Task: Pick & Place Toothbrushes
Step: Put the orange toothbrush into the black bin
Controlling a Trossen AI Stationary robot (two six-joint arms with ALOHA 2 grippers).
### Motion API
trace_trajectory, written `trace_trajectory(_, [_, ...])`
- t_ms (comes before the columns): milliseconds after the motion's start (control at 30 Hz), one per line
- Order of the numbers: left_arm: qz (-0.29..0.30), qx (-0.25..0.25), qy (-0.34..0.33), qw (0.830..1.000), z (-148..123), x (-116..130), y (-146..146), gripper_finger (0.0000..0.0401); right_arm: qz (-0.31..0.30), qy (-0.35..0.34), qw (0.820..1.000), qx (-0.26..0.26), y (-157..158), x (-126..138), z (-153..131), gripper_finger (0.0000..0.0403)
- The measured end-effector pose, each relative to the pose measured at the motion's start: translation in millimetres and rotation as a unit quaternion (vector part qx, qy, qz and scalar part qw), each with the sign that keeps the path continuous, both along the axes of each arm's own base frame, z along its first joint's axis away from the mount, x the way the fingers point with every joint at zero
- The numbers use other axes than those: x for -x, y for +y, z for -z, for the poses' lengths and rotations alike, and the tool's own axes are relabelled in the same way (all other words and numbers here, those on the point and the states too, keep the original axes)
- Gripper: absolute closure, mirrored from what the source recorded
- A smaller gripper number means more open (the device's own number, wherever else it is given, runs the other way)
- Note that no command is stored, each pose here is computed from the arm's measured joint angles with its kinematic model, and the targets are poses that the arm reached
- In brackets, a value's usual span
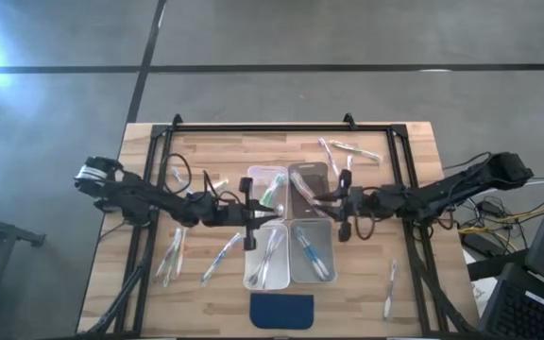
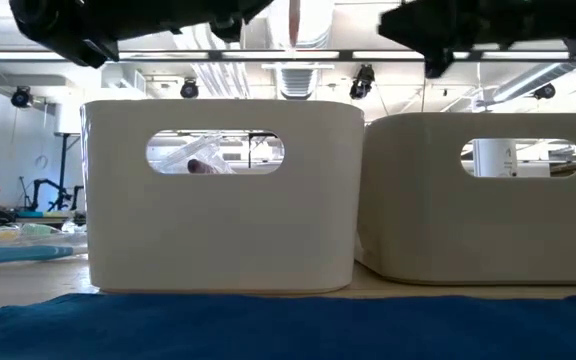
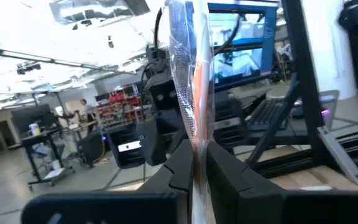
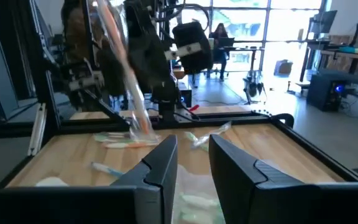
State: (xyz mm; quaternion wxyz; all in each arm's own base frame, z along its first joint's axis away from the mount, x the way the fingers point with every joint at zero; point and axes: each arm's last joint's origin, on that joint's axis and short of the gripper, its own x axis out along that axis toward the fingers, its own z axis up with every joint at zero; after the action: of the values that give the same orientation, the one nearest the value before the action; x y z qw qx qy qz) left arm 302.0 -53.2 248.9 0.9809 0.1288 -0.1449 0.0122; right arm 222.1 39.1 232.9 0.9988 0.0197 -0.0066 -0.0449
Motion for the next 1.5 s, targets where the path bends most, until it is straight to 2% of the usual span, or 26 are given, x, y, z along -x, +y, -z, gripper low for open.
trace_trajectory(167, [-0.001,-0.010,-0.004,1.000,-0.9,-0.2,3.8,0.0372,0.000,0.008,1.000,0.019,5.2,-24.0,-8.0,0.0286])
trace_trajectory(500, [0.003,-0.016,-0.031,0.999,-14.3,5.4,8.3,0.0371,0.002,0.014,1.000,0.025,12.7,-59.9,-15.9,0.0240])
trace_trajectory(833, [0.025,-0.025,-0.030,0.999,-12.9,5.3,8.6,0.0369,0.002,0.016,0.999,0.051,19.9,-93.1,-22.0,0.0225])
trace_trajectory(1167, [0.034,-0.029,-0.031,0.999,-12.9,5.3,8.0,0.0368,0.001,0.022,0.998,0.055,23.3,-109.2,-18.9,0.0274])
trace_trajectory(1433, [0.033,-0.026,-0.031,0.999,-12.8,5.4,8.2,0.0365,-0.001,0.032,0.997,0.066,23.9,-110.5,-17.6,0.0376])
trace_trajectory(1500, [0.034,-0.025,-0.030,0.999,-12.8,5.3,8.2,0.0359,-0.002,0.033,0.997,0.066,23.9,-110.5,-17.5,0.0381])
